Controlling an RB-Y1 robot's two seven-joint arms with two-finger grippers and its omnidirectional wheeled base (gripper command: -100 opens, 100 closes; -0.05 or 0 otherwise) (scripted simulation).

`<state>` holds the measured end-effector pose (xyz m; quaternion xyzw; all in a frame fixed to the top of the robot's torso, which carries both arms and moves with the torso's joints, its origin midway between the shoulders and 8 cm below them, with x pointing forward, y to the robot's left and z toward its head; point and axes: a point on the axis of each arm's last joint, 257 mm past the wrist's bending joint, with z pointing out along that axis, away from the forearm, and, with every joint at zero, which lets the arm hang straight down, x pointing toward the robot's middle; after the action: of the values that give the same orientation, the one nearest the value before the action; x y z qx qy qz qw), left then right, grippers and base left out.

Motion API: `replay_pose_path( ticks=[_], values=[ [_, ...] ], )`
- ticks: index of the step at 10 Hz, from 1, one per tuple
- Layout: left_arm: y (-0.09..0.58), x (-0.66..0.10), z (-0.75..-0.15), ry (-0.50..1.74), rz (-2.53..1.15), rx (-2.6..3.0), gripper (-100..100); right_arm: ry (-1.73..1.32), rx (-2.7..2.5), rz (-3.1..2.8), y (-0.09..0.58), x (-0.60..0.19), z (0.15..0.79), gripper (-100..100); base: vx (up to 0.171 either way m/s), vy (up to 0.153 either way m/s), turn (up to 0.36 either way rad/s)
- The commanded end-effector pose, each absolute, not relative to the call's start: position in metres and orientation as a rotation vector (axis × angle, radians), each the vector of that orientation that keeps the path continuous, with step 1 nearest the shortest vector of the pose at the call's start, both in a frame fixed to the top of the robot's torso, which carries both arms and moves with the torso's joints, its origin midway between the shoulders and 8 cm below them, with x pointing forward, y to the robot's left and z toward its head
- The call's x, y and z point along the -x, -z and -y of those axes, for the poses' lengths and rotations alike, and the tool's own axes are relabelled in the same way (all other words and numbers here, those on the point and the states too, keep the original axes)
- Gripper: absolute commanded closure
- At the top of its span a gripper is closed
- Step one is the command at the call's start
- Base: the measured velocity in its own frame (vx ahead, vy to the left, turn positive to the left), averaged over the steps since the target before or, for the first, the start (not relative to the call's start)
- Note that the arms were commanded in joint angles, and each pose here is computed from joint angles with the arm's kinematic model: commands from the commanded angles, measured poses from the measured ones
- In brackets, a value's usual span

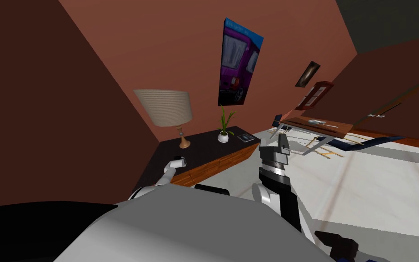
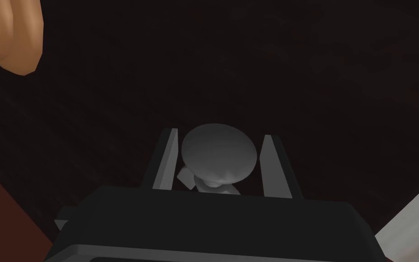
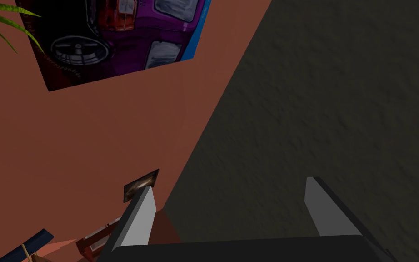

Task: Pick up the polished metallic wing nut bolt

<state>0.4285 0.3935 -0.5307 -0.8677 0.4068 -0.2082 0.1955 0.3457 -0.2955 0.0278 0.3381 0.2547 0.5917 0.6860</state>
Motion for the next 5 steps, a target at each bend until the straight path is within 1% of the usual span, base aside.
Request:
replay_pose_path(
  ticks=[1, 5],
  values=[
    [0.528, -0.429, -0.390, 0.586, -1.148, 2.429, 100, -1.325, -0.757, -0.570, -0.028, -0.346, 0.296, 0, 0.021, 0.004, 0.035],
    [0.523, -0.428, -0.373, 0.594, -1.187, 2.416, 100, -1.325, -0.757, -0.570, -0.028, -0.346, 0.295, 0, 0.020, 0.006, 0.070]
  ],
)
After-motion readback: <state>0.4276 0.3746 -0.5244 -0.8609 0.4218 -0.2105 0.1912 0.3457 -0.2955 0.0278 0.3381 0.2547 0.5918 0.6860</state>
